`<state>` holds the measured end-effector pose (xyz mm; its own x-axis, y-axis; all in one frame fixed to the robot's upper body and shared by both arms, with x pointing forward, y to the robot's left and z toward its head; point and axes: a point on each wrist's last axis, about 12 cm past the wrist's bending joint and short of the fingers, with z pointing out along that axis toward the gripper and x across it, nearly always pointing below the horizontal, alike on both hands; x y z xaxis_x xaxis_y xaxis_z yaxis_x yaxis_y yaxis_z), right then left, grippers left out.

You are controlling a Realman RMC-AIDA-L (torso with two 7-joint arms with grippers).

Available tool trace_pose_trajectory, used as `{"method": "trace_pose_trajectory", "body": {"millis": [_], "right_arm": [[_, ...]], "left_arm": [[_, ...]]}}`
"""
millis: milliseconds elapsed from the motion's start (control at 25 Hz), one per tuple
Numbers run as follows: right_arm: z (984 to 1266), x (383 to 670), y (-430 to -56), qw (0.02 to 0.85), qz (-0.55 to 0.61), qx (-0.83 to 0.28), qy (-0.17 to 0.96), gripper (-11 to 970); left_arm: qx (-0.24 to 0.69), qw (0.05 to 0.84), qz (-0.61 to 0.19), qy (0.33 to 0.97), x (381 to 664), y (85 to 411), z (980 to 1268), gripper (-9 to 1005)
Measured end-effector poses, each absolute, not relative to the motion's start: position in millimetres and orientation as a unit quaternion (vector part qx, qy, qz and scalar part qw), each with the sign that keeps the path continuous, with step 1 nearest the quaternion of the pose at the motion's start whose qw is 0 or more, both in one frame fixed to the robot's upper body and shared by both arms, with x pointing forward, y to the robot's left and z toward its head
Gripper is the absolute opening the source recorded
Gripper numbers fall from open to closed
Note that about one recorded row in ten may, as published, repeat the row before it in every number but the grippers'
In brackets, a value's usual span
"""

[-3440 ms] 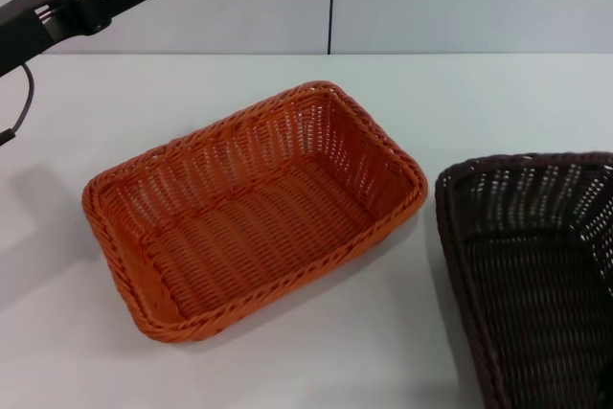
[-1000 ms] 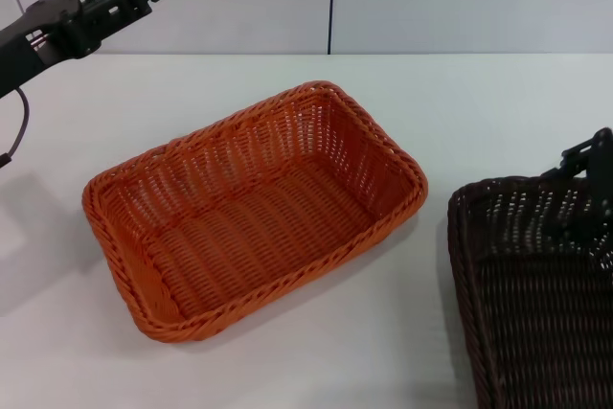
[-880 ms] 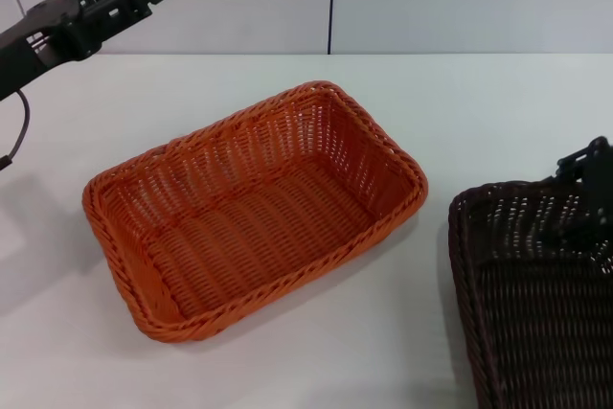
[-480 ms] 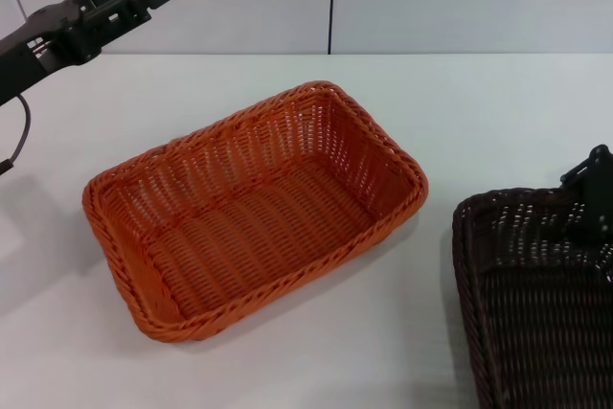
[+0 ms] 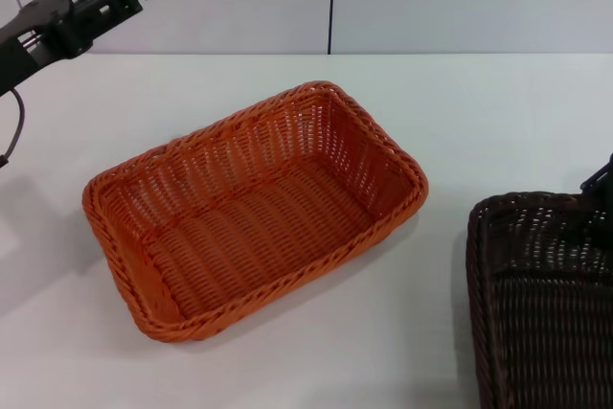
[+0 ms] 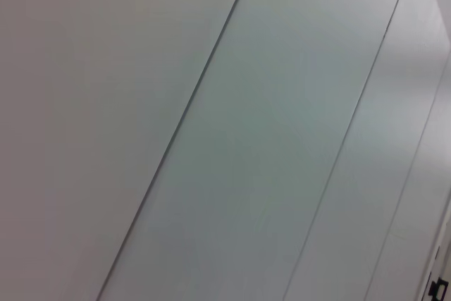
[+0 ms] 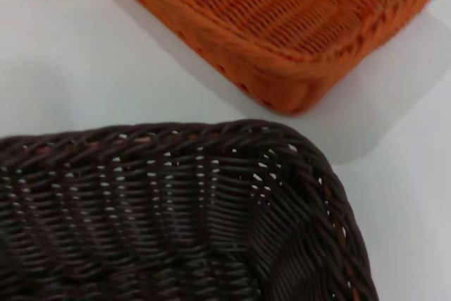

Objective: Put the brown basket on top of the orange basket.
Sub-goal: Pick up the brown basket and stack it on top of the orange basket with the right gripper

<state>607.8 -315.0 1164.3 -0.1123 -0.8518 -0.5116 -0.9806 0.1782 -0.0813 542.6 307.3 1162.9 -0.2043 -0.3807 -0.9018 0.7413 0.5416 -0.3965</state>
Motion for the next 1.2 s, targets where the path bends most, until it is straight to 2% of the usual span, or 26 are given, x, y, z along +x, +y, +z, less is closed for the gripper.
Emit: {"method": "trace_pose_trajectory", "body": {"millis": [400, 560, 720, 960, 1200], "right_arm": [[1209, 584, -354, 0.286, 0.248, -0.607, 0.699, 256], [1215, 579, -362, 0.293, 0.27, -0.598, 0.695, 179], [1217, 578, -363, 0.31, 0.279, -0.59, 0.691, 172], [1218, 575, -360, 0.388, 0.313, -0.548, 0.671, 168], [1213, 574, -350, 0.403, 0.332, -0.54, 0.66, 167]], "left_arm": [[0.142, 0.622, -0.454, 0.622, 545, 310, 1167, 828], [0.143, 0.624, -0.453, 0.621, 547, 310, 1169, 828], [0.144, 0.631, -0.447, 0.617, 549, 313, 1172, 828], [0.146, 0.635, -0.444, 0.616, 550, 313, 1173, 828], [0.146, 0.639, -0.438, 0.615, 550, 316, 1174, 828]]}}
